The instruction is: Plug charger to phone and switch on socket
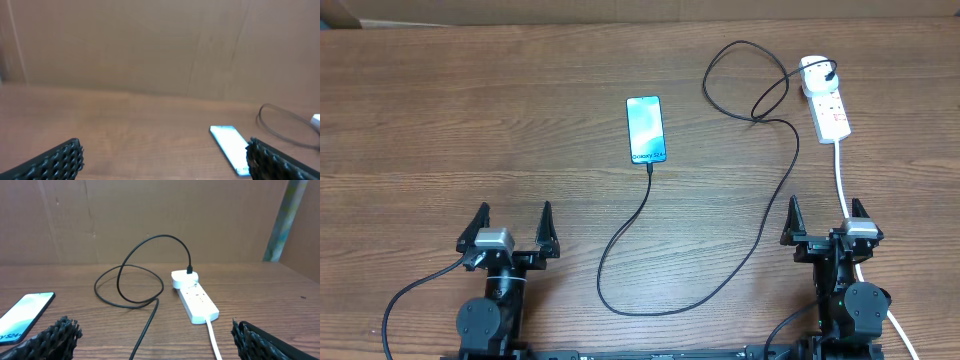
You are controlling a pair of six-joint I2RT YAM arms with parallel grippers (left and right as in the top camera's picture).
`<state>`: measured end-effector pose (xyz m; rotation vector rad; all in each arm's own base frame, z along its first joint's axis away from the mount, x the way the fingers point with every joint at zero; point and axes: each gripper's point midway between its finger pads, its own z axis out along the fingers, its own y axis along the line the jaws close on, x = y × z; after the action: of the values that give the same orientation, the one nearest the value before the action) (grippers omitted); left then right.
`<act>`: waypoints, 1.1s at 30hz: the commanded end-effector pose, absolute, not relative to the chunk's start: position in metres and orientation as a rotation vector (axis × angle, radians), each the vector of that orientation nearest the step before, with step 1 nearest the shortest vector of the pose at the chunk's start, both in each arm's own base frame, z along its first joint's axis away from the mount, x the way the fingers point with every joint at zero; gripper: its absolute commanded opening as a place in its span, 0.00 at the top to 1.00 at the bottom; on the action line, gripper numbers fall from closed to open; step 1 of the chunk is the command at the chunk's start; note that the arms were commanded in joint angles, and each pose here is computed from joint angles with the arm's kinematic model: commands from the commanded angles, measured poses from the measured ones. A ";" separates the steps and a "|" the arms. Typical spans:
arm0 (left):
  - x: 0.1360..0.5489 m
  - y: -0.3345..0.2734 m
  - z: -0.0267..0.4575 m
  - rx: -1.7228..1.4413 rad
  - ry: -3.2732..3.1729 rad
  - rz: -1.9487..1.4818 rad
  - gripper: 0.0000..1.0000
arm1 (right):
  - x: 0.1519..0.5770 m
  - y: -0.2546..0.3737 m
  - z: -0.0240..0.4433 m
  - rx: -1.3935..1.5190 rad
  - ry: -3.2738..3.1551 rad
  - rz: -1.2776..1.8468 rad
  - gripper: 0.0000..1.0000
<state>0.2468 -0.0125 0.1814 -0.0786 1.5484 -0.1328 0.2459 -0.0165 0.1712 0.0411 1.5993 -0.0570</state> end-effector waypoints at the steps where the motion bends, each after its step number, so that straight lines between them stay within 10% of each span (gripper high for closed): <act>1: 0.246 -0.001 0.166 -0.200 1.595 -0.150 0.01 | 0.246 -0.017 0.169 0.049 1.595 -0.056 0.00; 33: 0.246 -0.006 0.158 -0.146 1.635 -0.135 0.00 | 0.246 -0.017 0.169 0.048 1.595 -0.055 0.00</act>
<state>0.2463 -0.0053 0.1575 -0.1738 1.6383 -0.1487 0.2459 -0.0165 0.1711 0.0411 1.5997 -0.0570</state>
